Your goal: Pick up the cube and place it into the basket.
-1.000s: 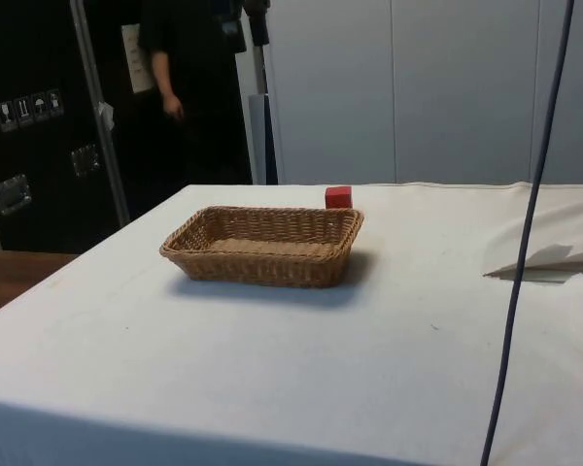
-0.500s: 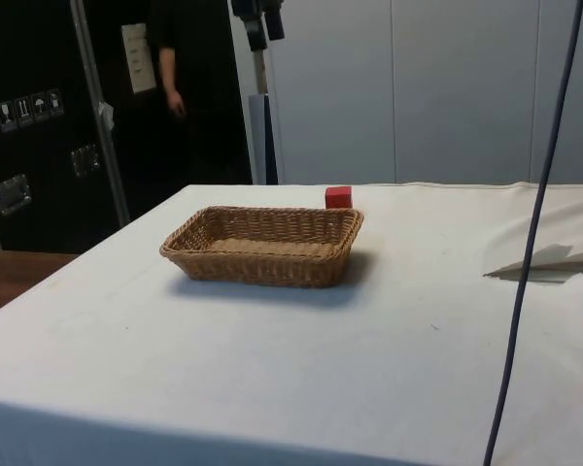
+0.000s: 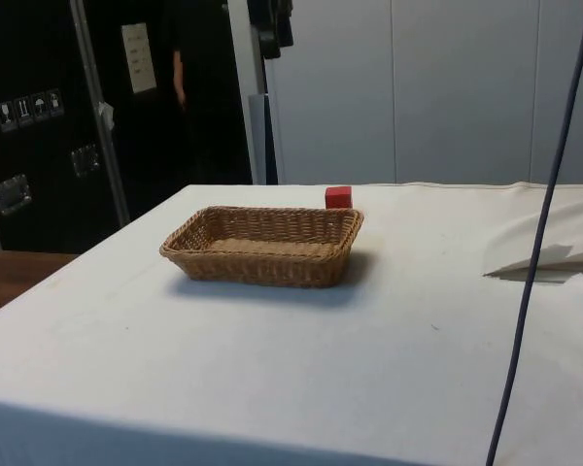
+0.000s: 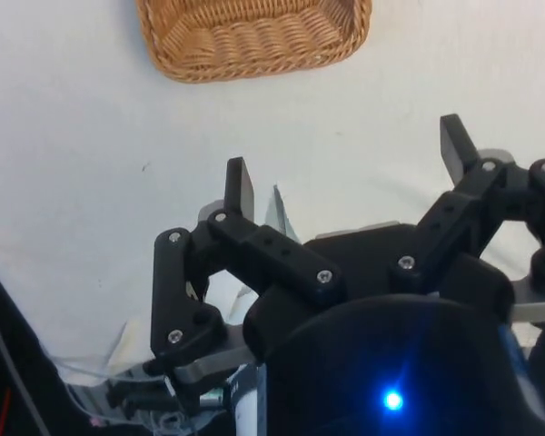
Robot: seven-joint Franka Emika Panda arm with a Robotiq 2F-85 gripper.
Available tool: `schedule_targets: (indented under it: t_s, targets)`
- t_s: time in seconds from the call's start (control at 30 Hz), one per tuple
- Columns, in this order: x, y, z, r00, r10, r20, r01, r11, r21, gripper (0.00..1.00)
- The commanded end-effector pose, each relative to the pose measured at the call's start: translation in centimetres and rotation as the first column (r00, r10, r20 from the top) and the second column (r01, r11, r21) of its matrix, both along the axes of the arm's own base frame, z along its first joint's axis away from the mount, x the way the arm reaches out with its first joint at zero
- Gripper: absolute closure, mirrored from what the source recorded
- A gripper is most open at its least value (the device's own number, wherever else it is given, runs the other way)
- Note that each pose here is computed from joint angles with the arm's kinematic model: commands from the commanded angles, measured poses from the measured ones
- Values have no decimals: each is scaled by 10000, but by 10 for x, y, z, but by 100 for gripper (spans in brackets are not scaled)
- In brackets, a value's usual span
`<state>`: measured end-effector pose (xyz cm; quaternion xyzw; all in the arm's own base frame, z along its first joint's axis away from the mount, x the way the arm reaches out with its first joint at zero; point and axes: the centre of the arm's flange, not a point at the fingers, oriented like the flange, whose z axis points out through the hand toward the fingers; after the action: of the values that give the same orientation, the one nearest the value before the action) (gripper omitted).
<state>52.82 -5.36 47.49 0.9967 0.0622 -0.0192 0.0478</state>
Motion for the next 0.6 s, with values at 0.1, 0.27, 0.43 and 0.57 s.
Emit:
schedule_targets:
  t_s: [0.1, 0.27, 0.43, 0.57]
  targets:
    - [0, -9, -5, 9992, 137, 377, -141, 9999, 99, 0]
    - [-4, -21, -15, 9981, 137, 608, -151, 9996, 231, 0]
    - [-8, -32, -26, 9975, 108, 700, -128, 9995, 281, 0]
    - [-13, -48, -40, 9966, 70, 825, -96, 9995, 311, 0]
